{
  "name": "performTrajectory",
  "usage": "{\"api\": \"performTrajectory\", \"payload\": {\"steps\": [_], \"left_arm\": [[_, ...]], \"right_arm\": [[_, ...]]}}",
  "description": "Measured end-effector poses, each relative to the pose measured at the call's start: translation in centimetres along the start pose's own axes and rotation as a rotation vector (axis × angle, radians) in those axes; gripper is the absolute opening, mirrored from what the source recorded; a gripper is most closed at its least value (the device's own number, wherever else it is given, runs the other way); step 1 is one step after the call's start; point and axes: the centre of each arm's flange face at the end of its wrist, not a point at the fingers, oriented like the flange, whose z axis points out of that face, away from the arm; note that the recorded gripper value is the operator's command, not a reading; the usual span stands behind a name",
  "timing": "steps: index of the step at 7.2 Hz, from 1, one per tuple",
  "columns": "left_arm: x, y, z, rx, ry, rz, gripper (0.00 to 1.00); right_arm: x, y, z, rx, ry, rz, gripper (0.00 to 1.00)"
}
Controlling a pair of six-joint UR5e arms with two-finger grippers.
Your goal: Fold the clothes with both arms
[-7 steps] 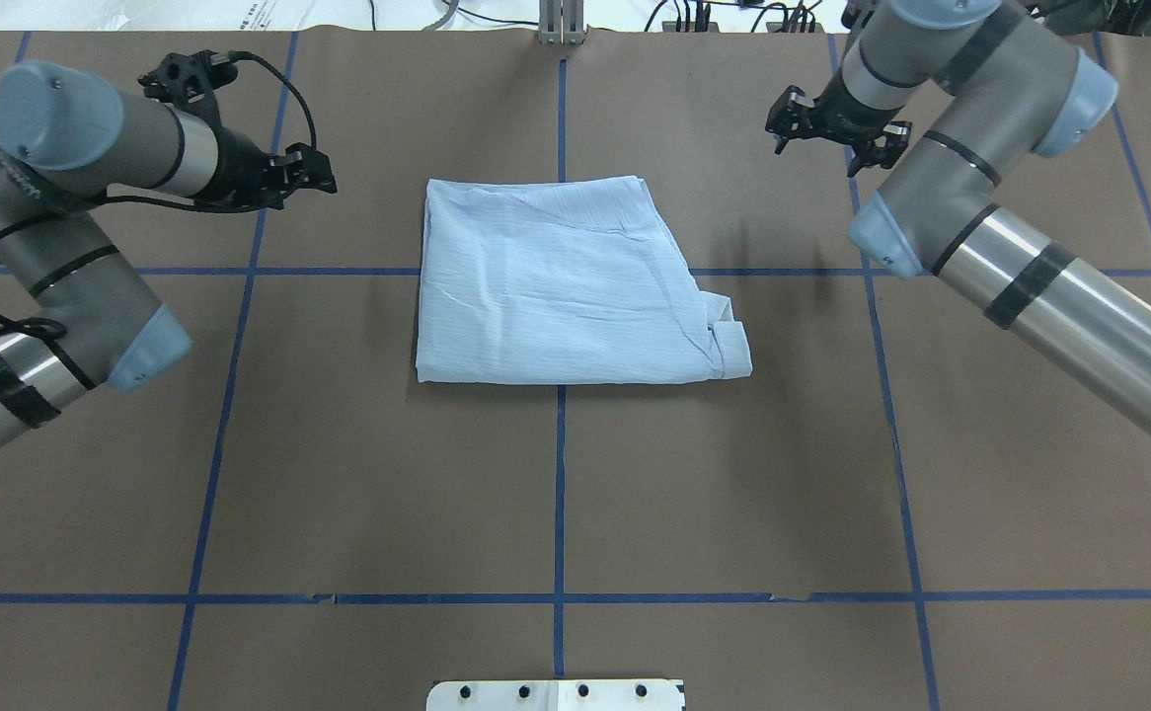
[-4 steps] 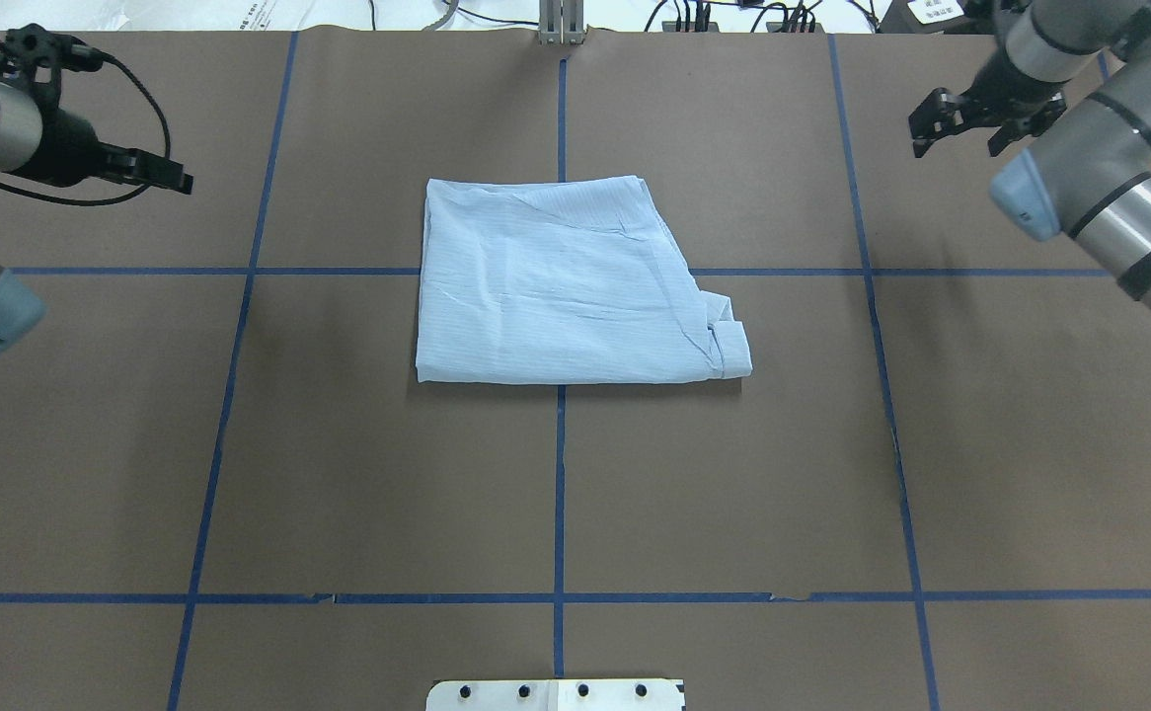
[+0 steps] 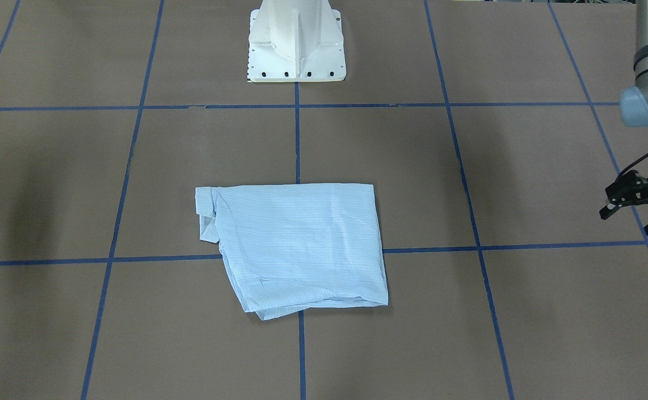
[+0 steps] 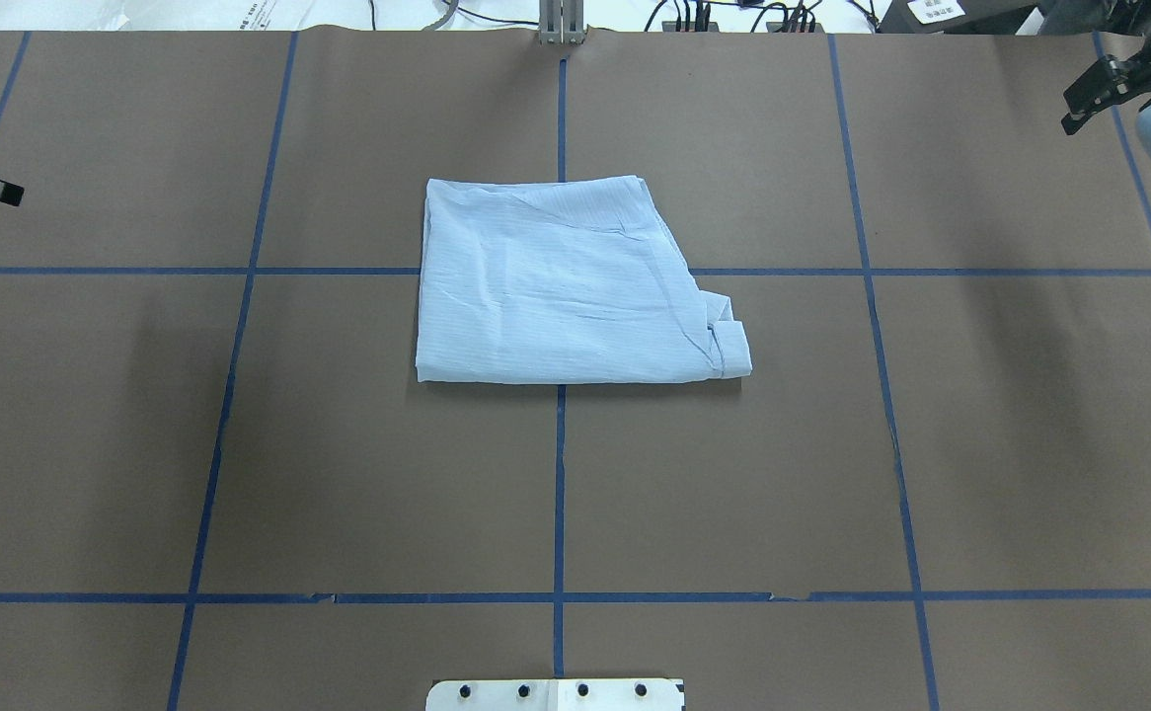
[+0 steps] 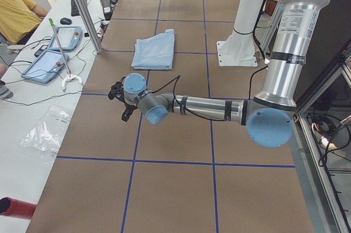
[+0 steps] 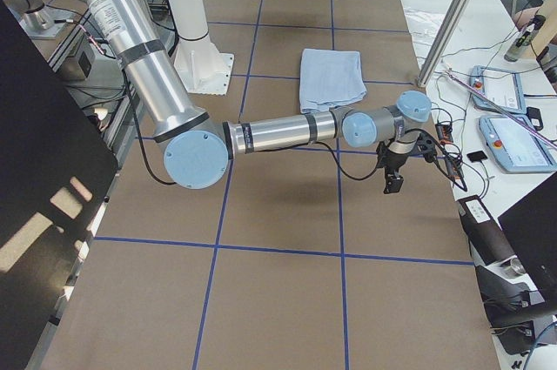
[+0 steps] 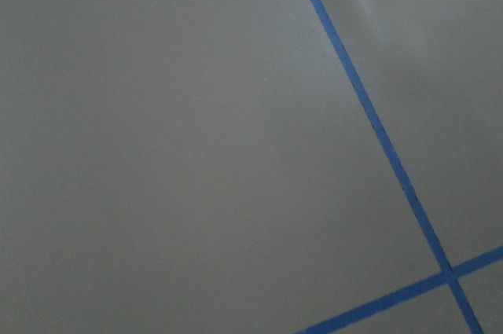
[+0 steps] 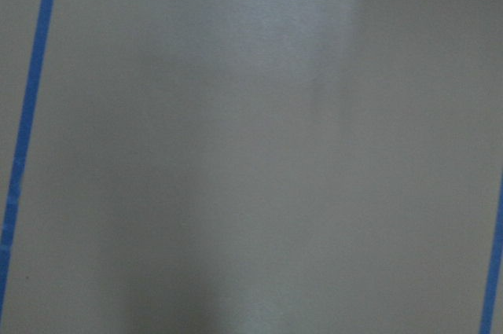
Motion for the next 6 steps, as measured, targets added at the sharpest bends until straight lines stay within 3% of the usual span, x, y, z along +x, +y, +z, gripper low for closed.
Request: {"api": "performTrajectory", "payload": {"steps": [3,6], "left_arm": [[-5.9,4.1,-2.9,-0.001,-0.109,-0.002,1.0],[-9.7,5.9,-5.2,-0.052,-0.257,-0.028,1.0]], "right_arm": [[3.2,4.6,-0.4,0.004,-0.017,0.003,1.0],[6.6,10.4,0.4,-0.012,-0.017,0.018,1.0]]}}
